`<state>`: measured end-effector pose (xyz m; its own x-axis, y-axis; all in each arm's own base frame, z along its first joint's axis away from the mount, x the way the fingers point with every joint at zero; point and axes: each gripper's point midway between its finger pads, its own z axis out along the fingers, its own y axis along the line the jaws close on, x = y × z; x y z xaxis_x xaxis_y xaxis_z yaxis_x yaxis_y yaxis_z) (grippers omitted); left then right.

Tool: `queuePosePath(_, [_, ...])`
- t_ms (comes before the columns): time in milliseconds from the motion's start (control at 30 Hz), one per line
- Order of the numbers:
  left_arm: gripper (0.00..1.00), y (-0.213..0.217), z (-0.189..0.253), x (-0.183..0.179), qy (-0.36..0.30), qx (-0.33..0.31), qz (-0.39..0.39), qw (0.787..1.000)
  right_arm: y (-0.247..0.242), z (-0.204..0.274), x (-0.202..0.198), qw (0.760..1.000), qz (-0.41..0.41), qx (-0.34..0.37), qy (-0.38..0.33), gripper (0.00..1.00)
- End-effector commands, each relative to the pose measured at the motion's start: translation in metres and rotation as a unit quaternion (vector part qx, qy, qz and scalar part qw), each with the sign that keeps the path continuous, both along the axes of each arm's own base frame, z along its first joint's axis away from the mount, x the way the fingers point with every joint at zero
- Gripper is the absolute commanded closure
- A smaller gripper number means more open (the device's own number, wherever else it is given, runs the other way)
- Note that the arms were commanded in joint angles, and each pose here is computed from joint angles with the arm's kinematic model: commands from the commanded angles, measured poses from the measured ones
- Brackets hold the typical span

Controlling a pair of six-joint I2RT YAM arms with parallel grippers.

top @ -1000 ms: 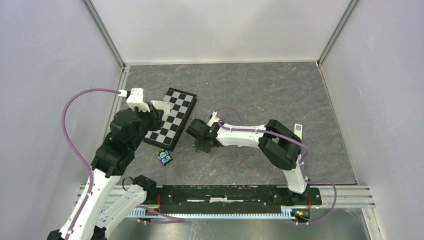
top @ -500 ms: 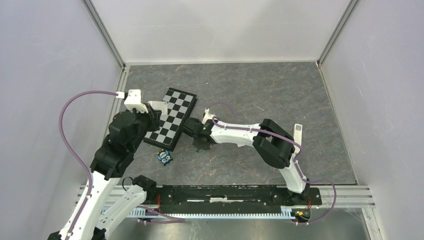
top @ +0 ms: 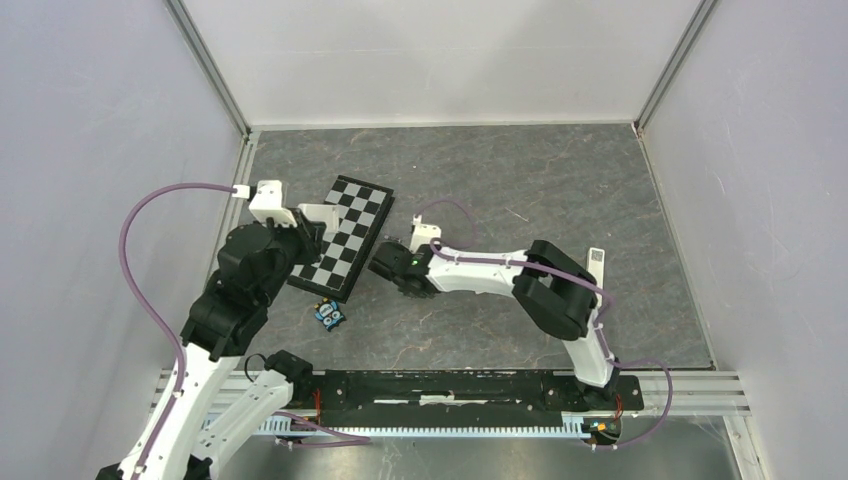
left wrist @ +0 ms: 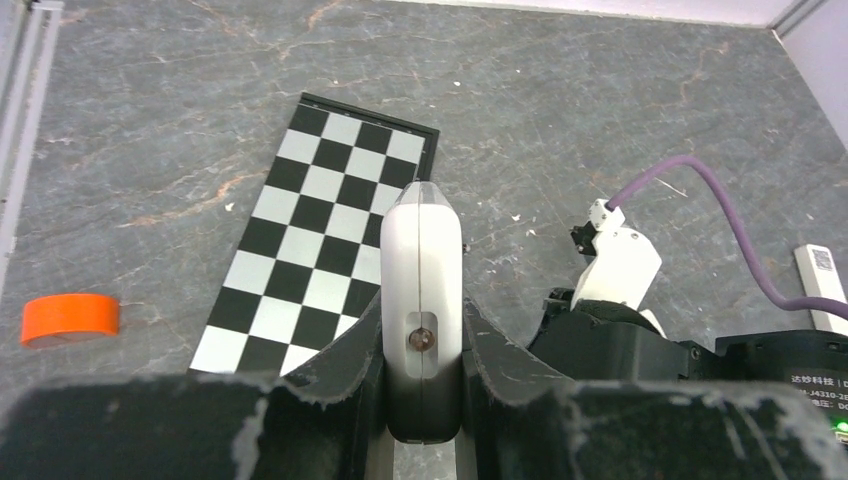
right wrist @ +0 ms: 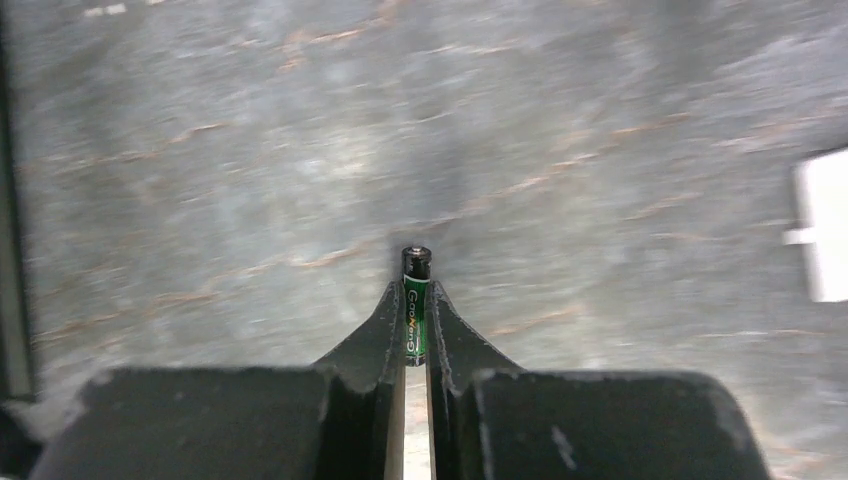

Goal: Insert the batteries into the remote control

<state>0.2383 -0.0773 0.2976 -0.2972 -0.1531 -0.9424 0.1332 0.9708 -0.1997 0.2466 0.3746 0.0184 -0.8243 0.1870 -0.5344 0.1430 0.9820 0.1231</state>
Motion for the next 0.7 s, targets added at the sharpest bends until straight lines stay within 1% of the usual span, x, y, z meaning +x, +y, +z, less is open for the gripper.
queuePosePath(0, [0.98, -0.022, -0.005, 0.004, 0.014, -0.051, -0.030, 0.998, -0.065, 0.004, 0.012, 0.994, 0.007, -0.095, -0.054, 0.94])
queuePosePath(200, [0.98, -0.056, -0.023, 0.014, 0.042, -0.111, -0.077, 0.990, -0.106, 0.014, 0.029, 0.993, 0.038, -0.087, -0.073, 0.94])
queuePosePath(300, [0.98, -0.079, -0.038, 0.021, 0.065, -0.151, -0.110, 0.980, -0.127, 0.018, 0.037, 0.992, 0.054, -0.085, -0.078, 0.93])
queuePosePath(400, [0.98, -0.098, -0.051, 0.028, 0.082, -0.188, -0.135, 0.969, -0.133, 0.017, 0.045, 0.991, 0.088, -0.070, -0.076, 0.93])
queuePosePath(467, [0.98, -0.105, -0.060, 0.031, 0.090, -0.195, -0.143, 0.966, -0.138, 0.010, 0.045, 0.990, 0.104, -0.071, -0.057, 0.93])
queuePosePath(567, [0.98, -0.104, -0.066, 0.038, 0.085, -0.191, -0.135, 0.968, -0.136, -0.002, 0.041, 0.987, 0.132, -0.081, -0.033, 0.92])
queuePosePath(667, [0.98, -0.102, -0.068, 0.040, 0.076, -0.183, -0.132, 0.971, -0.138, -0.013, 0.037, 0.987, 0.135, -0.086, -0.009, 0.91])
